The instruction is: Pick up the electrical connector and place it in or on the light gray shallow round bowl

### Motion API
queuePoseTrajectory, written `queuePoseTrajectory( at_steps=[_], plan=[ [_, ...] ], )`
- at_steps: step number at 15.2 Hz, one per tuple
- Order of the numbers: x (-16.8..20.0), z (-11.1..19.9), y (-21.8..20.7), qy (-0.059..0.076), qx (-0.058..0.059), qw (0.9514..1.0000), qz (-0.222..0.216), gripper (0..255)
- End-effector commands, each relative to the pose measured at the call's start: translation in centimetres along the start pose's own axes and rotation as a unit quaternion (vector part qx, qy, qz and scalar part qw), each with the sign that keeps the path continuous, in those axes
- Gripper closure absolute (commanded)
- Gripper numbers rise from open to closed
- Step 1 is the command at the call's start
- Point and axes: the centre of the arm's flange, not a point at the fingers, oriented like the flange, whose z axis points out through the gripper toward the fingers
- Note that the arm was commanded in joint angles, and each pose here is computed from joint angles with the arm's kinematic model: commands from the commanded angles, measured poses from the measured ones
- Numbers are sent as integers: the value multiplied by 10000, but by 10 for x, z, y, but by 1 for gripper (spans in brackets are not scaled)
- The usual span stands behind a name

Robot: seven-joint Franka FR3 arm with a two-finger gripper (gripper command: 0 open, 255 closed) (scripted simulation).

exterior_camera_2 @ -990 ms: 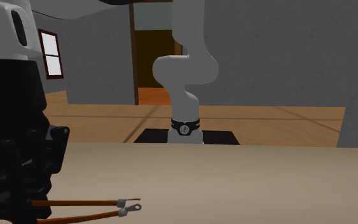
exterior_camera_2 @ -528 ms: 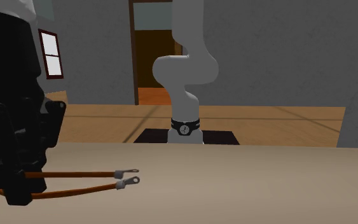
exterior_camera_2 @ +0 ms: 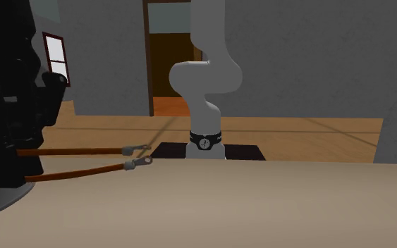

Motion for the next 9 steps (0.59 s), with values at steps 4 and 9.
queuePoseTrajectory(
  at_steps=[4, 9],
  plan=[
    [0, -26, -2, 0, 2, 10000, 1, 255],
    [2, -53, -2, 0, 2, 10000, 1, 255]
  ],
)
